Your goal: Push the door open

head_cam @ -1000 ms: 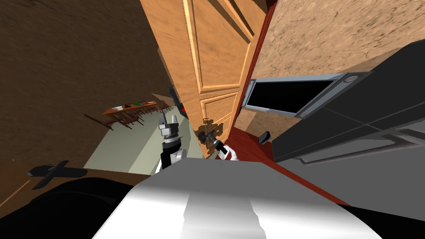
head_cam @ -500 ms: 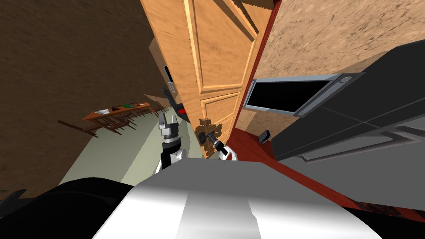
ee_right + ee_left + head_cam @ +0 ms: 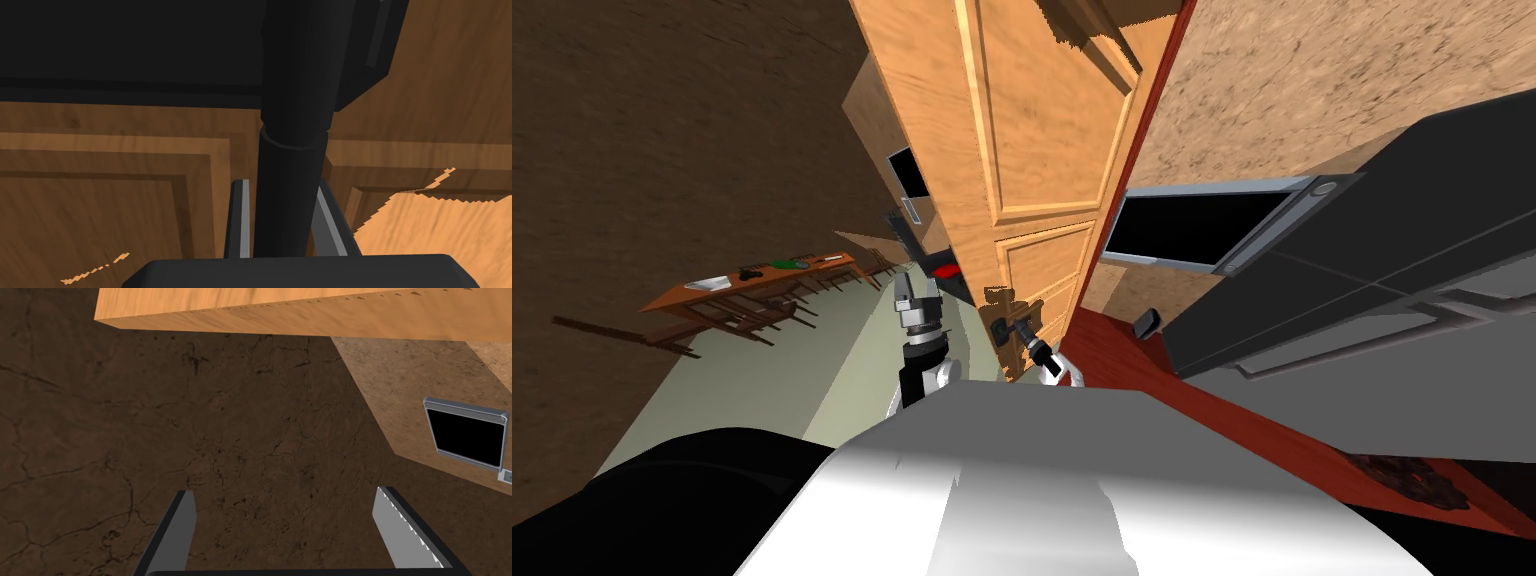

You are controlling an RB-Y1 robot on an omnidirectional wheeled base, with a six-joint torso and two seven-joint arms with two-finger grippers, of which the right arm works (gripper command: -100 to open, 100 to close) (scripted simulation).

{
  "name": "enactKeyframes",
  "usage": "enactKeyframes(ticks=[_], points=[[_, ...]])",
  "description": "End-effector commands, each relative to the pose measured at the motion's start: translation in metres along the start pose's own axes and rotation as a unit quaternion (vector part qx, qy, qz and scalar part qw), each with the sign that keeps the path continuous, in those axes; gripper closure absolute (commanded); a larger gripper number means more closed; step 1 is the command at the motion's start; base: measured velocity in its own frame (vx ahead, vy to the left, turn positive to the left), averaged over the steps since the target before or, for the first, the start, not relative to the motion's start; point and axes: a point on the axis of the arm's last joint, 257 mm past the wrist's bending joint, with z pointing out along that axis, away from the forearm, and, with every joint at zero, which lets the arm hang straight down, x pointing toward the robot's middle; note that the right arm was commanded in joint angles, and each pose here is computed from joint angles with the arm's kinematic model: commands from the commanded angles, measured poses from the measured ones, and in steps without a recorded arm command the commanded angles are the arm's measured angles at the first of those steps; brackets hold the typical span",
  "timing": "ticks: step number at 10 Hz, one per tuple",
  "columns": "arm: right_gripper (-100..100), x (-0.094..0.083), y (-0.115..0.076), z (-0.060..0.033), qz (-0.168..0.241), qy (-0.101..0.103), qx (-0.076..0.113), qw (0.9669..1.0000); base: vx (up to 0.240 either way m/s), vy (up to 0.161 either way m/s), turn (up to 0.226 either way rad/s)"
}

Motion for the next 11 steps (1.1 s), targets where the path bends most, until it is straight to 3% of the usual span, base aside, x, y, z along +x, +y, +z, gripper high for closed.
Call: enactKeyframes(ticks=[1,6,7,8,11], points=[[100,-0.007,0.002,-0.0017,0.001,-0.01,0.0,0.9999,0.056,0.22,-0.186],[100,-0.003,0.011,0.0005,0.012,-0.024,-0.008,0.9996,0.076,0.189,-0.125],[100,-0.006,0.009,-0.0004,0.01,-0.024,-0.006,0.9996,0.031,0.083,-0.054],[100,-0.023,0.004,-0.0047,0.002,-0.036,-0.002,0.9993,0.048,0.1,-0.048],[100,-0.041,0.0,-0.0087,-0.004,-0.049,0.003,0.9988,0.063,0.157,-0.069]])
